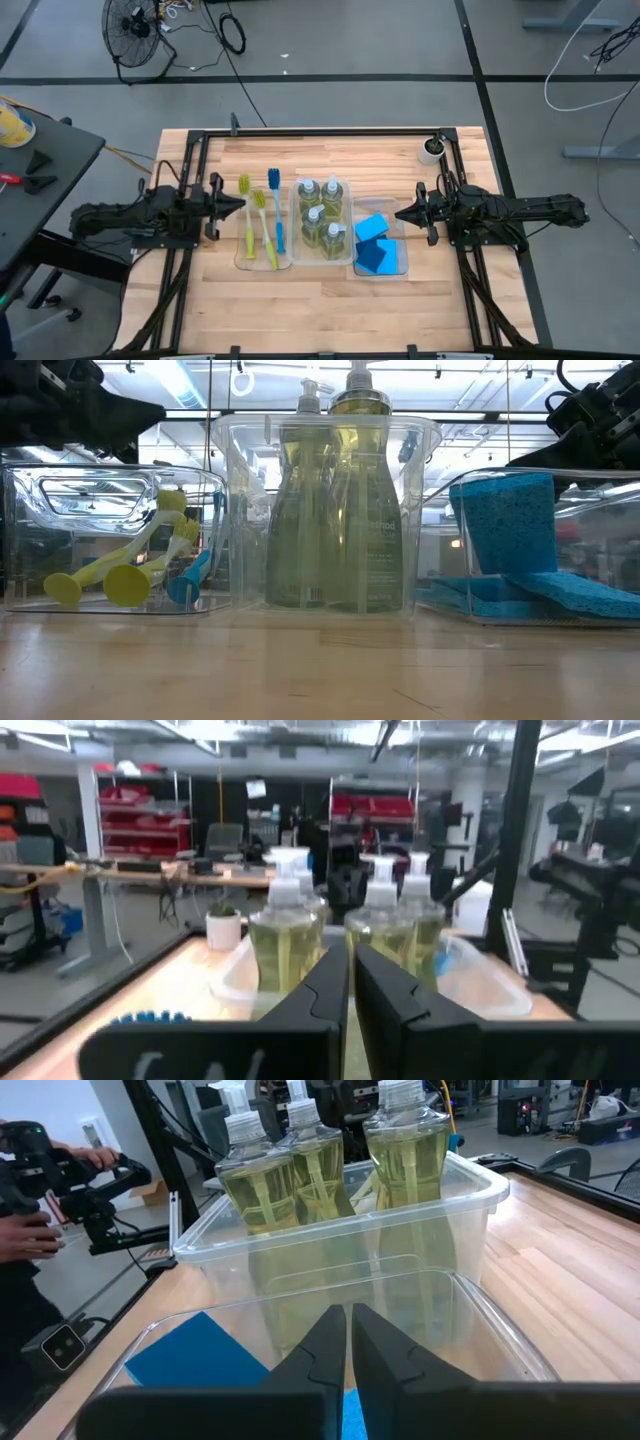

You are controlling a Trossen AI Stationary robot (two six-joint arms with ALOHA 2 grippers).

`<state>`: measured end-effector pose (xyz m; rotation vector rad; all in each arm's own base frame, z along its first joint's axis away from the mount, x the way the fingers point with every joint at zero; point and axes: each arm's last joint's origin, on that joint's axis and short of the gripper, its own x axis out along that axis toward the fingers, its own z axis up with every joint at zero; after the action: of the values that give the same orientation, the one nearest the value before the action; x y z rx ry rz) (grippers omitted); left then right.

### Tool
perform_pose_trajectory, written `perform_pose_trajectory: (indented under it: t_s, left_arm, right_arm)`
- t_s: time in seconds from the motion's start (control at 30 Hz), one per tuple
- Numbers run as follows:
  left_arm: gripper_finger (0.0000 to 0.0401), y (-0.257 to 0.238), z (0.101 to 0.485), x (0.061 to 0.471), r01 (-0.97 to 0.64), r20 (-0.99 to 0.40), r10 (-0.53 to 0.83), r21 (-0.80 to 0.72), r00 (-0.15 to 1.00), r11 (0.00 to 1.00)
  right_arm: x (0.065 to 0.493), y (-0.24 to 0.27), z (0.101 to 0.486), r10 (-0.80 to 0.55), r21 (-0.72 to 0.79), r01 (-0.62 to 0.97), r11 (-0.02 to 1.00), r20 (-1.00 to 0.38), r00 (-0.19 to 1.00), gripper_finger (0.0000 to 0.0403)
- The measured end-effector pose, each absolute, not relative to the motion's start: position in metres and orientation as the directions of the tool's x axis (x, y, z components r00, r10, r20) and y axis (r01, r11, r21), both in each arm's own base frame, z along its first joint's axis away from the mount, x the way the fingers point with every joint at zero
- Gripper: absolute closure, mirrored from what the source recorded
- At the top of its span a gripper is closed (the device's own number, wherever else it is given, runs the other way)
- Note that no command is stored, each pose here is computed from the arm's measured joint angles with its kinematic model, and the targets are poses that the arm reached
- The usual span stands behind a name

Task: Pick & Place Kitchen Sink Supplies
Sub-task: Return to Home Position

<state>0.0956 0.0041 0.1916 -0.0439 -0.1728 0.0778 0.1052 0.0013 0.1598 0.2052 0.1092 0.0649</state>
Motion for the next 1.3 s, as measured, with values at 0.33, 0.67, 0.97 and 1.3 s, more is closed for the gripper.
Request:
perform_pose_trajectory:
  t_s: [0.33,0.67,0.97,1.3]
  left_arm:
    - [0.0376,0.0,0.187,0.094,-0.034,0.143,0.041,-0.053,0.989,0.998]
    - [0.0376,-0.001,0.176,0.095,-0.022,0.03,0.024,-0.065,0.999,0.998]
    - [0.0376,-0.003,0.172,0.095,0.025,-0.022,-0.028,-0.112,0.999,0.993]
    - [0.0376,-0.002,0.172,0.096,0.019,-0.023,-0.022,-0.119,0.999,0.993]
  right_arm:
    - [0.105,0.001,0.16,0.075,0.207,-0.053,0.977,-0.101,0.992,0.0378]
    - [0.105,0.001,0.16,0.076,0.207,-0.053,0.977,-0.101,0.992,0.0378]
    - [0.105,0.001,0.16,0.075,0.206,-0.053,0.977,-0.101,0.992,0.0378]
    - [0.105,0.001,0.16,0.075,0.207,-0.053,0.977,-0.101,0.992,0.0378]
